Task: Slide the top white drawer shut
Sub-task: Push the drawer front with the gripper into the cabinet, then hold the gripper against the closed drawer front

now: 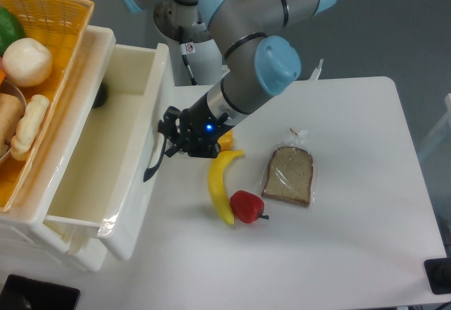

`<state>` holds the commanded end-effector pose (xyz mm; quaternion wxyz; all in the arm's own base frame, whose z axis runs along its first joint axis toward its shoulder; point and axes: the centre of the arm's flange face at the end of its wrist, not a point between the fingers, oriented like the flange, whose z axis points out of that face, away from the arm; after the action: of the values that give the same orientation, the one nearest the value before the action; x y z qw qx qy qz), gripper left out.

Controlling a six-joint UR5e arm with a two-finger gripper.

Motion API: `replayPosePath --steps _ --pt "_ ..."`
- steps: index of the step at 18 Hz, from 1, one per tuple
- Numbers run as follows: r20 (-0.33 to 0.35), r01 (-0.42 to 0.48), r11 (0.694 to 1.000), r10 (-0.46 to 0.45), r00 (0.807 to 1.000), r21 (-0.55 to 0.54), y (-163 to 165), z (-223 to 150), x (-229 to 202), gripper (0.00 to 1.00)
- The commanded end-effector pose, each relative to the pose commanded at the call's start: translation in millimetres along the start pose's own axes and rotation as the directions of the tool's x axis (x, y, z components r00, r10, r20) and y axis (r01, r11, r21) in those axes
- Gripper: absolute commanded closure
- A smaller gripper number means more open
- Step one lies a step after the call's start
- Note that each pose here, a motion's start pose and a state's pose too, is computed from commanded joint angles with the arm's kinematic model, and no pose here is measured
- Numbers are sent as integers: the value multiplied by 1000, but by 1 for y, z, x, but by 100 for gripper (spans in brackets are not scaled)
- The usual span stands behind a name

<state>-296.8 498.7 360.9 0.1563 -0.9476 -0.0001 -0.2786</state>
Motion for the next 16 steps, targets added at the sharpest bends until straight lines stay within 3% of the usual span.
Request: replayPosePath --steps 9,16 --pt "-21 3 999 -4 1000 -44 -24 33 39 100" --pt "-23 1 999 -2 1000 -50 -25 36 42 100"
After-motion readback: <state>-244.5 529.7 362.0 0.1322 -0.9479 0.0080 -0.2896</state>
